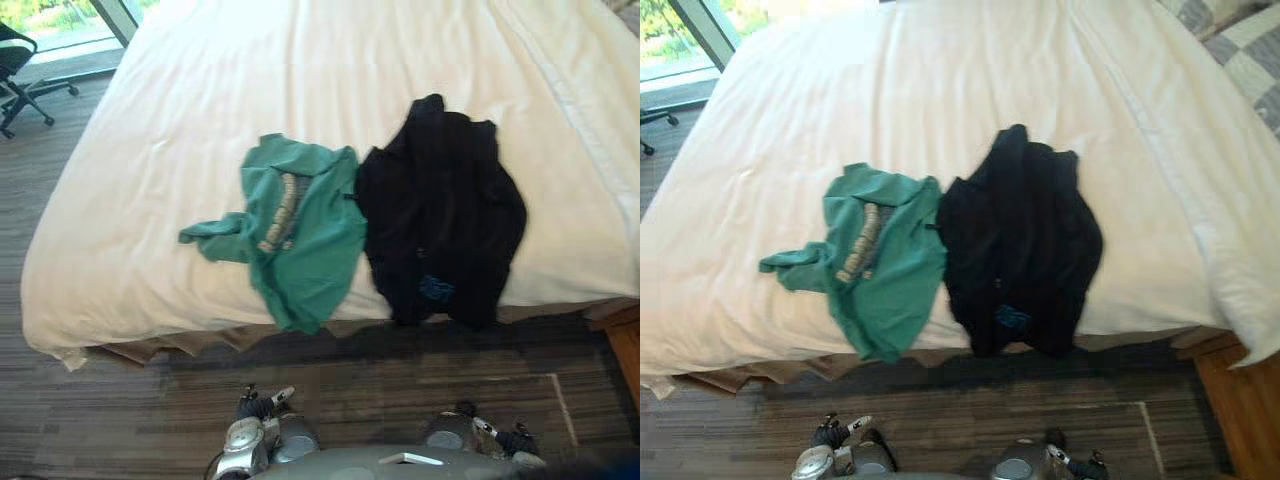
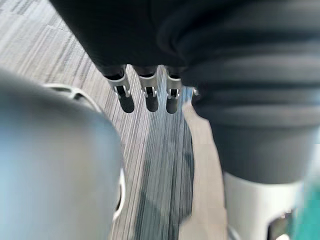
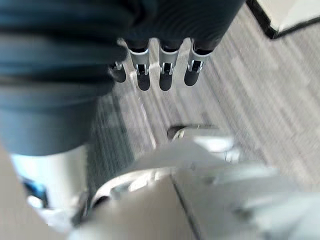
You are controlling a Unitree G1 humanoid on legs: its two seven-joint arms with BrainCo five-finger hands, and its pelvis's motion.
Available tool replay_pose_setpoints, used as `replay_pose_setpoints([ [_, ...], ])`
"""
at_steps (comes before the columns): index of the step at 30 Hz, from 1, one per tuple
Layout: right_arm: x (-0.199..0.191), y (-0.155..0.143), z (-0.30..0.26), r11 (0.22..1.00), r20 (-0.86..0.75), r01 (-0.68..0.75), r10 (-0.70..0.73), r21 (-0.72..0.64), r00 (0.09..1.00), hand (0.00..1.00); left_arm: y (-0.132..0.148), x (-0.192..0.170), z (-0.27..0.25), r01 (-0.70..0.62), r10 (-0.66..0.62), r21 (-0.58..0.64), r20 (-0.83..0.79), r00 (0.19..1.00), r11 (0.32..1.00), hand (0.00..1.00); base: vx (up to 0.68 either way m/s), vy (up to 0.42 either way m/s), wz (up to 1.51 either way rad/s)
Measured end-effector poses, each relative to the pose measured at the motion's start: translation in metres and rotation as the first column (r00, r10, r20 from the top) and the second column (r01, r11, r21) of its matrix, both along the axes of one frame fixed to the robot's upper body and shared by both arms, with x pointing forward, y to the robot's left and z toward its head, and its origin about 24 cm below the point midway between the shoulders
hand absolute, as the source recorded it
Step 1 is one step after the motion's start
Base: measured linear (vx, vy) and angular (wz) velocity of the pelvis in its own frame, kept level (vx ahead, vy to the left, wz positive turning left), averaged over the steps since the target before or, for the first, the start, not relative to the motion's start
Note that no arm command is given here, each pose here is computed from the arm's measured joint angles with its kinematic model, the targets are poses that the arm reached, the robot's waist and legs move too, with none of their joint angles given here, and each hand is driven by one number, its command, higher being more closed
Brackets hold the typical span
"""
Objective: Tidy the bed and pick cloth on bed and put in laundry
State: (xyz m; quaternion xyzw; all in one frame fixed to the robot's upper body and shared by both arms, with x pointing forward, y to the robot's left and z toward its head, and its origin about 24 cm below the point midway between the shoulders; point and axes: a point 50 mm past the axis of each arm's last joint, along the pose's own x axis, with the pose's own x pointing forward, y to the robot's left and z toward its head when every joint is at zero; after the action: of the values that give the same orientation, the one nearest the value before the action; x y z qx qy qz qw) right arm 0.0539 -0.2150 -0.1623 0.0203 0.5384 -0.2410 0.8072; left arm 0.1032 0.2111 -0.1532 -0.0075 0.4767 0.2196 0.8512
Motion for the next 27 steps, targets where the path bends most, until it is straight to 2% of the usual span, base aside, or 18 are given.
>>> replay_pose_setpoints([
  [2,-0.004,0.013,-0.003,0.999,-0.017,-0.030,0.031,0.036,0.999,0.00,0.012,0.000,0.002,0.001,-0.001,0.033,-0.002,1.000,0.999,0.00,0.14,0.441,-0.02],
  [4,0.007,0.011,-0.002,0.995,-0.011,-0.092,0.092,0.025,0.996,0.00,0.010,0.002,0.000,0.024,-0.023,0.029,-0.027,0.999,0.999,0.00,0.10,0.386,-0.30],
  [6,0.030,0.005,0.003,0.965,0.005,-0.261,0.262,-0.031,0.965,0.00,0.006,0.004,0.000,0.086,-0.085,0.033,-0.047,0.995,0.996,0.00,0.13,0.208,-0.59],
  [8,0.047,0.005,0.009,0.939,0.040,-0.337,0.340,-0.072,0.939,0.00,0.003,0.006,0.000,0.123,-0.121,0.033,-0.050,0.991,0.992,0.00,0.10,0.118,-0.15],
  [13,0.082,0.007,0.024,0.893,0.145,-0.426,0.445,-0.146,0.884,0.00,-0.014,0.027,0.003,0.163,-0.162,-0.012,0.010,0.987,0.987,0.00,0.05,0.036,-0.07],
  [16,0.089,0.021,0.023,0.875,0.162,-0.468,0.483,-0.121,0.861,0.00,-0.014,0.022,0.001,0.101,-0.101,-0.045,0.008,0.995,0.994,0.00,0.01,-0.070,-0.29],
  [18,0.087,0.031,0.019,0.883,0.163,-0.463,0.470,-0.083,0.867,0.00,-0.013,0.014,-0.002,0.011,-0.011,-0.083,-0.006,1.000,0.997,0.00,-0.01,-0.054,-0.36],
  [22,0.081,0.029,0.015,0.911,0.147,-0.409,0.413,-0.057,0.899,0.00,-0.014,0.003,-0.005,-0.107,0.105,-0.129,-0.021,0.994,0.986,0.00,-0.01,0.023,-0.06],
  [25,0.072,0.023,0.011,0.954,0.136,-0.298,0.298,-0.021,0.945,0.00,-0.002,-0.009,-0.006,-0.229,0.226,-0.130,-0.035,0.973,0.965,0.00,-0.04,0.050,-0.01],
  [27,0.062,0.012,0.009,0.988,0.128,-0.152,0.150,0.005,0.980,0.00,0.013,-0.023,-0.007,-0.361,0.358,-0.124,-0.046,0.933,0.924,0.00,-0.07,0.057,0.00],
])
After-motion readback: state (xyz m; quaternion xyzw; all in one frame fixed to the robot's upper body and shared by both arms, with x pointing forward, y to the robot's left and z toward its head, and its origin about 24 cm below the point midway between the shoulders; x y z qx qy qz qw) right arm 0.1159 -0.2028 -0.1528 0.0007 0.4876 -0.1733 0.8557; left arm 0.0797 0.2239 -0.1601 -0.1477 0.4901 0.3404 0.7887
